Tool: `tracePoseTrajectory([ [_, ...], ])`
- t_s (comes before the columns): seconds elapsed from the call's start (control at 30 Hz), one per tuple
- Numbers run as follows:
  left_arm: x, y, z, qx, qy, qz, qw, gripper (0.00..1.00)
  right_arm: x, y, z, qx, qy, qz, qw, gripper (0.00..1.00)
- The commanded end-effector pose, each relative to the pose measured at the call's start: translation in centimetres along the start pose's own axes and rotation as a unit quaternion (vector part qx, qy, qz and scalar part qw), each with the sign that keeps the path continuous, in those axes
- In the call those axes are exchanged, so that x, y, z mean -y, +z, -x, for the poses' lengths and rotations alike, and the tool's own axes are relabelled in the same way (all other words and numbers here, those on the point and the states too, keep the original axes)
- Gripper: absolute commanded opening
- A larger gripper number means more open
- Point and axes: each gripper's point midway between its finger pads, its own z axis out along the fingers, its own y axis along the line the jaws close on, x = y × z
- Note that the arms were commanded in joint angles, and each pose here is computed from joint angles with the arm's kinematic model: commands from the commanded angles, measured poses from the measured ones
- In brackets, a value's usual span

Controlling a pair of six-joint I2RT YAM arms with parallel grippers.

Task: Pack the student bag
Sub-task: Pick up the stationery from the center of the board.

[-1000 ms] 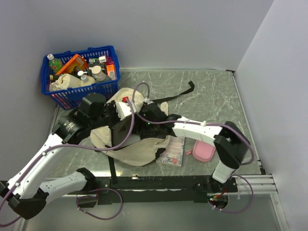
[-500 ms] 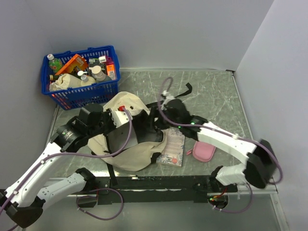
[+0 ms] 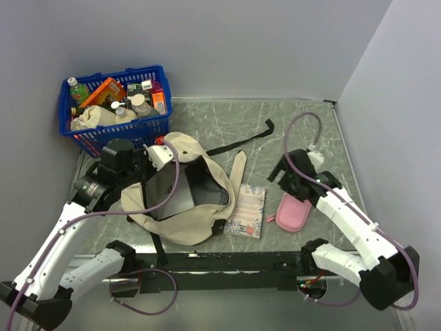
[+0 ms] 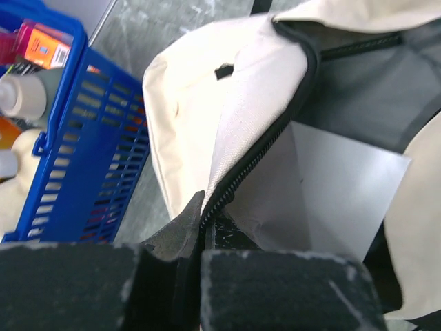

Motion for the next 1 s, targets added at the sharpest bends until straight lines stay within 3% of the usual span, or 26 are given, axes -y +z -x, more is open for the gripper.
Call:
tracePoseTrajectory([
  [0.0,-0.2,0.0,3.6,0.049,-0.013,-0.028,0.998,0.01,6.9,-1.7,0.7,0.005,0.079,-0.107,0.991,1.00],
  [0.3,1.1,0.1,5.3,0.085,-0.010,-0.072,0.994,0.01,13.0,0.4,-0.2,-0.066,0.124,-0.228,0.963,1.00],
  [0.47,1.4,0.2,5.1,0.093,-0.012,-0.075,0.993,0.01,10.5,3.9,0.0,-0.080,0.135,-0.140,0.978,1.00],
  [0.63,1.5,0.0,5.1,0.098,-0.010,-0.072,0.992,0.01,11.4,5.8,-0.5,-0.082,0.111,-0.149,0.979,1.00],
  [0.77,1.5,-0.2,5.7,0.107,-0.013,-0.075,0.991,0.01,13.0,7.2,-2.4,-0.149,0.095,-0.186,0.966,1.00],
  [0.87,1.5,-0.1,6.0,0.112,-0.021,-0.079,0.990,0.01,12.1,8.4,-3.8,-0.175,0.092,-0.151,0.969,1.00],
  [0.97,1.6,0.2,6.0,0.109,-0.026,-0.080,0.990,0.01,10.1,9.2,-3.4,-0.161,0.070,-0.109,0.978,1.00],
])
